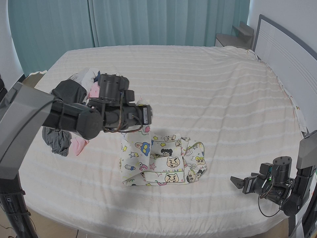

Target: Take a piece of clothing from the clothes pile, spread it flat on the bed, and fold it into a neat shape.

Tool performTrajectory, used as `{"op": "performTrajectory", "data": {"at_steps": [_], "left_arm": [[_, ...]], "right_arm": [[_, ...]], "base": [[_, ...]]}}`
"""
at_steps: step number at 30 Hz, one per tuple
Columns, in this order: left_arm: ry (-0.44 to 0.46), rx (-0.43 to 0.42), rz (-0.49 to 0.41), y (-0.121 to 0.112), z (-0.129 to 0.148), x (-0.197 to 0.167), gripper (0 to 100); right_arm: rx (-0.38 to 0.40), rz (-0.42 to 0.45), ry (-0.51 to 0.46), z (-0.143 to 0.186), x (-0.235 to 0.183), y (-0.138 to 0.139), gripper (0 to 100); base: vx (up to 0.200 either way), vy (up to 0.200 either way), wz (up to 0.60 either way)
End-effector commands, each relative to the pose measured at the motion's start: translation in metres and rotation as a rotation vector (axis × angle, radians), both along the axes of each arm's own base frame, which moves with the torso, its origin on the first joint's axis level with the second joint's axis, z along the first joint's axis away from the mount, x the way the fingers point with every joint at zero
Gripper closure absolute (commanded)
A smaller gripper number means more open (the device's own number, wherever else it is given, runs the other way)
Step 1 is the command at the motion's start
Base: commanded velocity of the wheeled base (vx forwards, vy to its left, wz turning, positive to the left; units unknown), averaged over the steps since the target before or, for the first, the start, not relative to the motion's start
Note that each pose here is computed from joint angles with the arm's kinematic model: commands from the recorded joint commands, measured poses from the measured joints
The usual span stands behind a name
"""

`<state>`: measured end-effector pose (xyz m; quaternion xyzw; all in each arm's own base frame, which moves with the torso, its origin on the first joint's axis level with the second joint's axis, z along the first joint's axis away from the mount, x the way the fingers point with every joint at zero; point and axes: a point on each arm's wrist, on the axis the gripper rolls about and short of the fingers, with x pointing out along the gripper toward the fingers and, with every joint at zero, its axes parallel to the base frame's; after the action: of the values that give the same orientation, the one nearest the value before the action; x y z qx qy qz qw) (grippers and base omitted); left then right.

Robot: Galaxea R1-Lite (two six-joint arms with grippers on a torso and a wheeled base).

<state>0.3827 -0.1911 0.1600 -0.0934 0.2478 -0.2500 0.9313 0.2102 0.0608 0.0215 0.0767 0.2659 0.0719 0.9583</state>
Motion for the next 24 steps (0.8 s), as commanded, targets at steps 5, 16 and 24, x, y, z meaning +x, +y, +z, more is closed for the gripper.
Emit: {"op": "performTrajectory", "data": {"at_steps": [5,16,24], "left_arm": [[-0.001,-0.030,-0.071,-0.051,-0.018,0.017,100],[0.033,-0.031,-0.119,-0.084,-0.024,0.023,100],[0.068,-0.022,-0.139,-0.087,-0.029,0.025,100]], "right_arm": [[-0.005,0.018,0.016,-0.001,-0.005,0.003,0],[-0.005,0.019,0.016,-0.001,-0.005,0.003,0],[-0.006,0.021,0.022,-0.002,-0.005,0.003,0]], "base": [[0.000,0.000,0.00],[0.000,0.000,0.00],[0.000,0.000,0.00]]}}
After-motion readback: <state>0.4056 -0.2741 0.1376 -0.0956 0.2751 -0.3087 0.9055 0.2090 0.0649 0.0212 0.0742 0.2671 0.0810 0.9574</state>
